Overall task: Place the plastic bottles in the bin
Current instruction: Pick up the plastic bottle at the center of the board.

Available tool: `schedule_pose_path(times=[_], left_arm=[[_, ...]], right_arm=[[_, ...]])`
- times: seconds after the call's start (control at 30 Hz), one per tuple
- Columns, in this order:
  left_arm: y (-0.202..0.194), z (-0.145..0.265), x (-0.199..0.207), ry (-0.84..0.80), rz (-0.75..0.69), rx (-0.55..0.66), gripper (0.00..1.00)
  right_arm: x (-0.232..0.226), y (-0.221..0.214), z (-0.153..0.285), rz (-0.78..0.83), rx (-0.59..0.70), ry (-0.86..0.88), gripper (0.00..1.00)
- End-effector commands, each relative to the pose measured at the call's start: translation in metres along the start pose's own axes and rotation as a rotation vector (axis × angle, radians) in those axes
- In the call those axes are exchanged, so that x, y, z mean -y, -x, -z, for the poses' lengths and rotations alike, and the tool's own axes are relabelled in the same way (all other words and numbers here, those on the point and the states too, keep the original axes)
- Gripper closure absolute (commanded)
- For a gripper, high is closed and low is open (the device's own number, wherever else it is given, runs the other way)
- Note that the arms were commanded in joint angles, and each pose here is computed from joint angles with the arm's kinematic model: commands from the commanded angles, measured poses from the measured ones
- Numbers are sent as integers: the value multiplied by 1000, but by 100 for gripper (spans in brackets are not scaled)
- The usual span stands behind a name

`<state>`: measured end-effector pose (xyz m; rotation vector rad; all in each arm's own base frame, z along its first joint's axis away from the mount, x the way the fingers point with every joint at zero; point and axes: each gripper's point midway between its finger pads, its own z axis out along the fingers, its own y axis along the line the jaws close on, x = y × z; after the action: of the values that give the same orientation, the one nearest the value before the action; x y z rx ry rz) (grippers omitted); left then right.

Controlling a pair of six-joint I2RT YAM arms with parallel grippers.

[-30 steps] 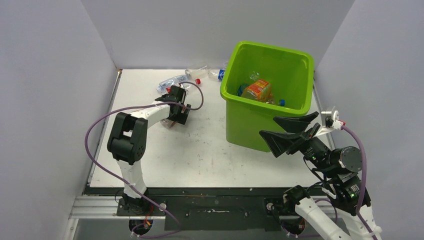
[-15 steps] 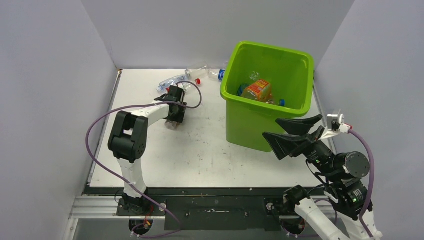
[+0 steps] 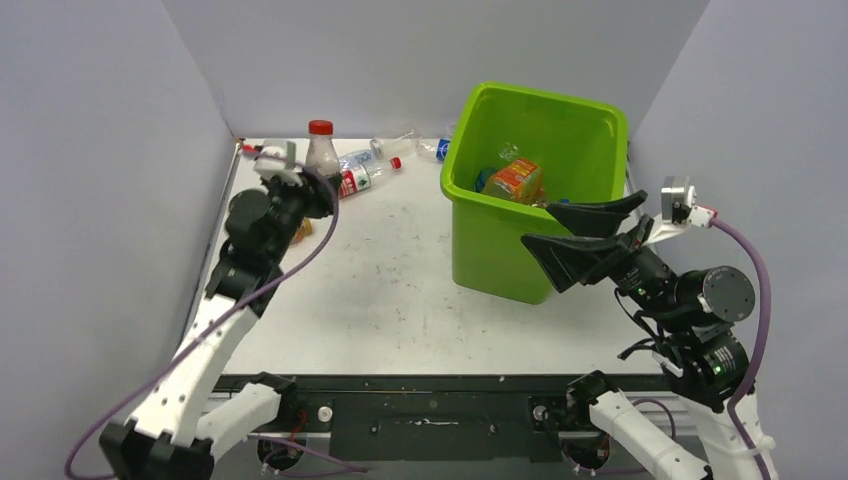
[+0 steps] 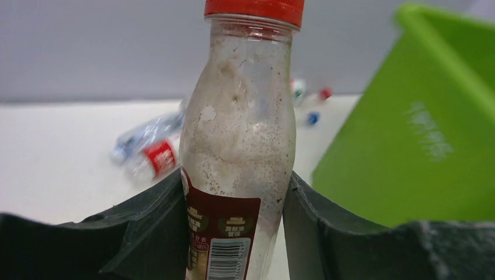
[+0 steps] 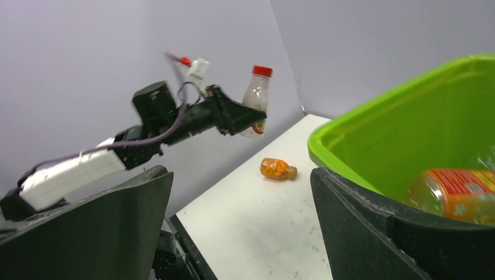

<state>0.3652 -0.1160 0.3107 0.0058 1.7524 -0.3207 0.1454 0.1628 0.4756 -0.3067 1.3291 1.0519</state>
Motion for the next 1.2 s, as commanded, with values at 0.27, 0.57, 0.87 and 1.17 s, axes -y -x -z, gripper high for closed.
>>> schedule_pose_path(times=[0.27, 0.57, 0.87, 1.17], left_arm=[[25, 158, 123, -837, 53, 491, 94], [17, 174, 138, -932, 73, 481, 96], [17, 184, 136, -914, 33, 529, 98], [15, 185, 139, -922, 20, 530, 98]], right_arm=[[-41, 53, -92, -45, 48, 303, 8], [-78, -17, -148, 191, -167, 58, 5], [-114, -61, -152, 279, -163, 0, 6], [-102, -64, -147, 248, -67, -80, 5]])
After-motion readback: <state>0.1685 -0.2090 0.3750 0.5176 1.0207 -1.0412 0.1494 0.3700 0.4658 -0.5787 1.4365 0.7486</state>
